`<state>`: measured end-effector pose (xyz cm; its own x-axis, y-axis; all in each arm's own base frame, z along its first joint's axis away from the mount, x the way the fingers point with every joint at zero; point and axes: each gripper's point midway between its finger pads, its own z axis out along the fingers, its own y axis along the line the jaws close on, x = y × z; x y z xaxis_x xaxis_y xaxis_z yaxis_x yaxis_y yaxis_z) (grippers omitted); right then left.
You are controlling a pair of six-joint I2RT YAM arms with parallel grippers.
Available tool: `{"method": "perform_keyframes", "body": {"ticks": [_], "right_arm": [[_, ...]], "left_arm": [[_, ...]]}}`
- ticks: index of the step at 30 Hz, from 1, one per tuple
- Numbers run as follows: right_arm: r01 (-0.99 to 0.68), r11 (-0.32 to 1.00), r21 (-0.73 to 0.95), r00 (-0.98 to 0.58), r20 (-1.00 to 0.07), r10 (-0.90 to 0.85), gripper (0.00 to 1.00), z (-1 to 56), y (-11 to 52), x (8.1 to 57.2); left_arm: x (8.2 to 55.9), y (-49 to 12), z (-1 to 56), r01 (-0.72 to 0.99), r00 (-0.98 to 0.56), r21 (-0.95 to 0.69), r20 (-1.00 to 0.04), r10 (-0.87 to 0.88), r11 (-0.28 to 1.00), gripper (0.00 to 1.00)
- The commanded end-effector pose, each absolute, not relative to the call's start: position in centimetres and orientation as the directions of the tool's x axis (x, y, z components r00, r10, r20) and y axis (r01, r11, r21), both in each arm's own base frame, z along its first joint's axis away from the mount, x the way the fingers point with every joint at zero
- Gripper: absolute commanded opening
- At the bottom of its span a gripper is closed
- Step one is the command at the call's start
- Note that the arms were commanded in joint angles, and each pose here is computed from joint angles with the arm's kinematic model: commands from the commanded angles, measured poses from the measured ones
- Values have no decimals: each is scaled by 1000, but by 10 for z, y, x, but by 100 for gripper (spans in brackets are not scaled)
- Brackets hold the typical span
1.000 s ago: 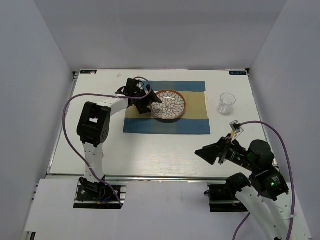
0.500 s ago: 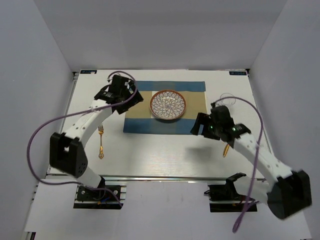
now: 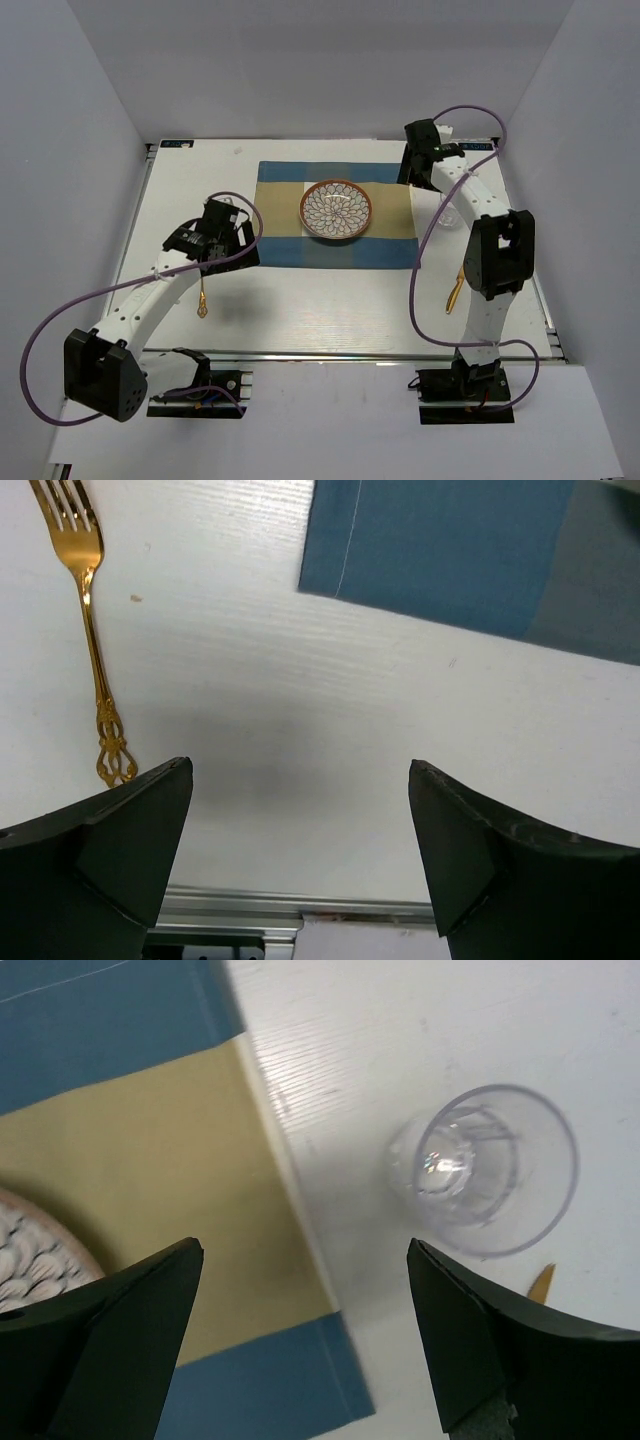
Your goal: Set the dinner table for one person
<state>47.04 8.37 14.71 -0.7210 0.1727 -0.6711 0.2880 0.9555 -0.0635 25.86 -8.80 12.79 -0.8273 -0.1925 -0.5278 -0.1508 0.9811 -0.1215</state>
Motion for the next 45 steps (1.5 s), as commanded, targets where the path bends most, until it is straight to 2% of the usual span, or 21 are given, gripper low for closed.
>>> {"method": "perform_keyframes", "body": {"ticks": [1,11,19,20,21,22,24,27,29,30,32,33,41,45], "right_arm": [[343,927,-150,-696,-704,143,88,168,55,480],[394,904,-167,-728,-657,196,81,127,15,486],[383,917,-113,-758,-606,242,63,90,5,481],[384,917,-109,-757,-606,245,57,90,5,482],[391,912,-121,-755,-609,243,33,90,2,483],[397,908,-132,-748,-620,237,0,94,0,484],[423,890,-172,-725,-653,218,0,112,-4,487],[294,946,-135,-706,-698,120,0,139,25,506],[175,975,-137,-749,-661,42,0,130,43,515],[116,990,-86,-726,-687,25,0,152,64,532],[35,993,-108,-780,-624,-40,0,133,81,537],[17,995,-95,-749,-661,-50,0,151,93,550],[-129,991,-33,-663,-740,-111,0,152,147,588],[-157,986,-59,-626,-766,-146,0,142,160,594]], "left_arm": [[267,-84,141,-124,-795,-114,-583,-167,986,98],[267,-78,157,-144,-749,-139,-631,-199,980,98],[268,-81,152,-133,-764,-136,-617,-189,982,98],[268,-81,152,-134,-766,-135,-615,-189,982,98],[267,-81,152,-134,-765,-136,-616,-189,982,98],[268,-81,152,-133,-765,-137,-615,-189,982,98],[268,-81,152,-134,-765,-136,-616,-189,982,98],[268,-83,153,-128,-766,-141,-615,-188,982,98],[269,-82,152,-129,-765,-137,-616,-186,982,98],[268,-82,152,-130,-766,-136,-615,-186,982,98],[269,-80,153,-135,-762,-133,-619,-188,982,98],[269,-80,154,-137,-758,-134,-623,-191,981,98],[269,-76,153,-160,-755,-117,-625,-198,980,98],[270,-75,154,-164,-750,-118,-629,-202,979,98]]}}
